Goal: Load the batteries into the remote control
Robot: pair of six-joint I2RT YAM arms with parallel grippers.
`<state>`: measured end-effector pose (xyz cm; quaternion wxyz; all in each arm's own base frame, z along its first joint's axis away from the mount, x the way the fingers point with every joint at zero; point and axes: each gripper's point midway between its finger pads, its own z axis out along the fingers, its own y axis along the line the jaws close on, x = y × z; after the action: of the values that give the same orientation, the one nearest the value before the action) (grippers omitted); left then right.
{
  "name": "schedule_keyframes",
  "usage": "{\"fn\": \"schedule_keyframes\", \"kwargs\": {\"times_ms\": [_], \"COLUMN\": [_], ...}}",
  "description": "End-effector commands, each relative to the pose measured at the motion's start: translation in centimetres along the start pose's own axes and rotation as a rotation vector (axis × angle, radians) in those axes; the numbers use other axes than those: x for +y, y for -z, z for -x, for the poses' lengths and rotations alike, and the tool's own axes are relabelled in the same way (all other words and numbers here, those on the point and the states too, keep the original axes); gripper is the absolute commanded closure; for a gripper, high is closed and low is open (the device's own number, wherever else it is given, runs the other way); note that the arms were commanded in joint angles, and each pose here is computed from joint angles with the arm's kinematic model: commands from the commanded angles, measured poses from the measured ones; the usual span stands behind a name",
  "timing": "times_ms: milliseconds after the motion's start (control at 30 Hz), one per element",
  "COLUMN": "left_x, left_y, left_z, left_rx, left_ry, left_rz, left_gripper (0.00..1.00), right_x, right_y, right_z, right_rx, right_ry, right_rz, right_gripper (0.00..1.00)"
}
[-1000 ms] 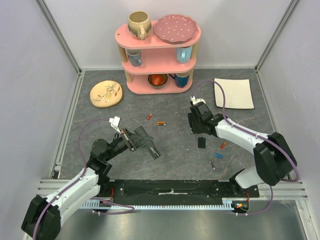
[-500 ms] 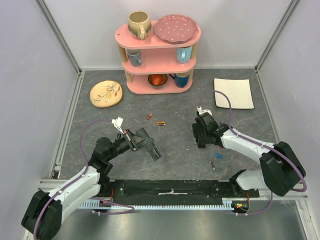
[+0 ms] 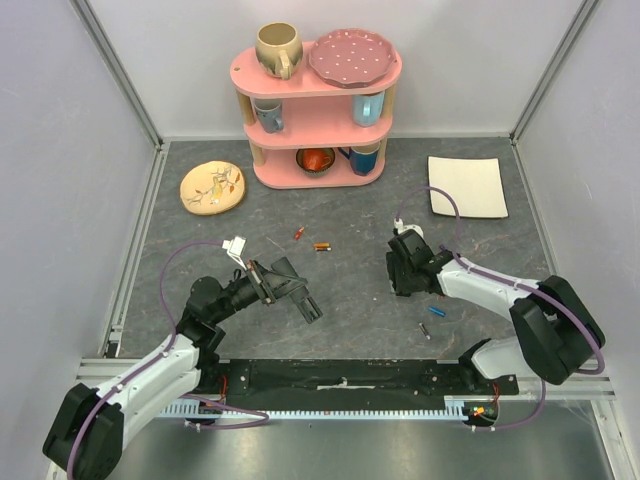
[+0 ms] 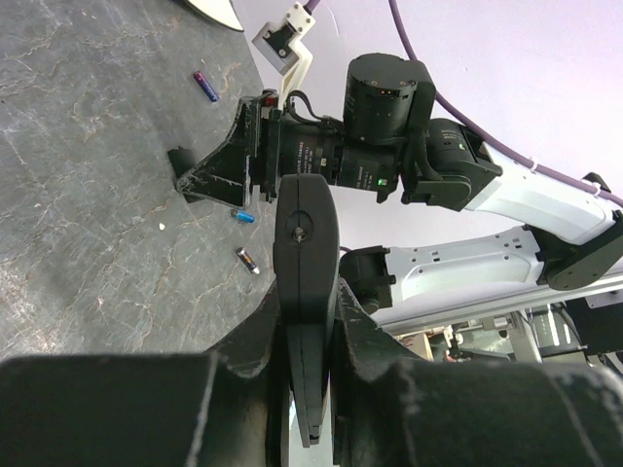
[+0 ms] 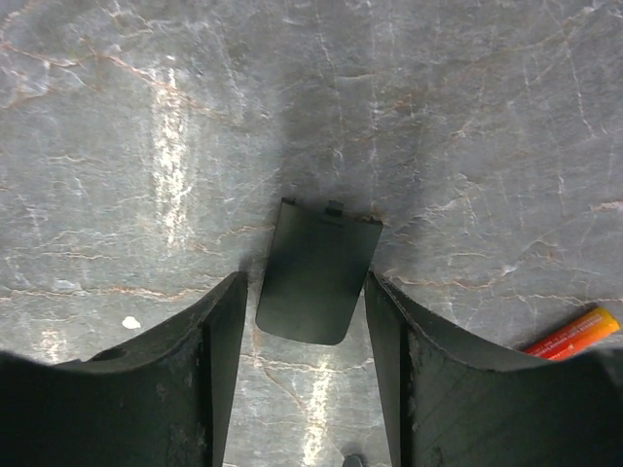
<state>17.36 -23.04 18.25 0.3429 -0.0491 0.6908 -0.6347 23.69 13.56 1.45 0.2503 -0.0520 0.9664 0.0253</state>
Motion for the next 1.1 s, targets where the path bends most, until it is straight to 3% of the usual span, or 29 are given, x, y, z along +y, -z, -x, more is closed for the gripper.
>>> {"fn": "schedule_keyframes", "kwargs": {"times_ms": [0, 300, 667, 867, 1067], "left_x": [-0.4, -0.4, -0.3, 0.2, 1.2], "left_y": [0.1, 0.0, -0.2, -0.1, 0.2], "left_z": [0.6, 0.7, 0.9, 1.0, 1.6], "left_rx": [-0.031, -0.028, -0.032, -0.047, -0.107], "left_ry": [-0.048, -0.058, -0.062, -0.094, -0.107], "left_rz": [-0.018, -0.015, -0.003, 0.011, 0.038], "left_gripper": [0.98, 0.98, 0.98, 0.98, 0.94], "right_x": [0.1, 0.5, 1.3, 1.2, 0.7], "right_y": [-0.6, -1.3, -2.5, 1.3, 4.9], "right_z": [-0.1, 0.6, 3.3, 5.7, 7.4], "right_rx": [-0.003, -0.009, -0.028, -0.133, -0.233], "right_ry": [-0.011, -0.002, 0.021, -0.002, -0.005], "right_rz": [-0.001, -0.004, -0.016, 0.009, 0.029], "right_gripper": [0.42, 0.50, 0.51, 0.29, 0.20]}}
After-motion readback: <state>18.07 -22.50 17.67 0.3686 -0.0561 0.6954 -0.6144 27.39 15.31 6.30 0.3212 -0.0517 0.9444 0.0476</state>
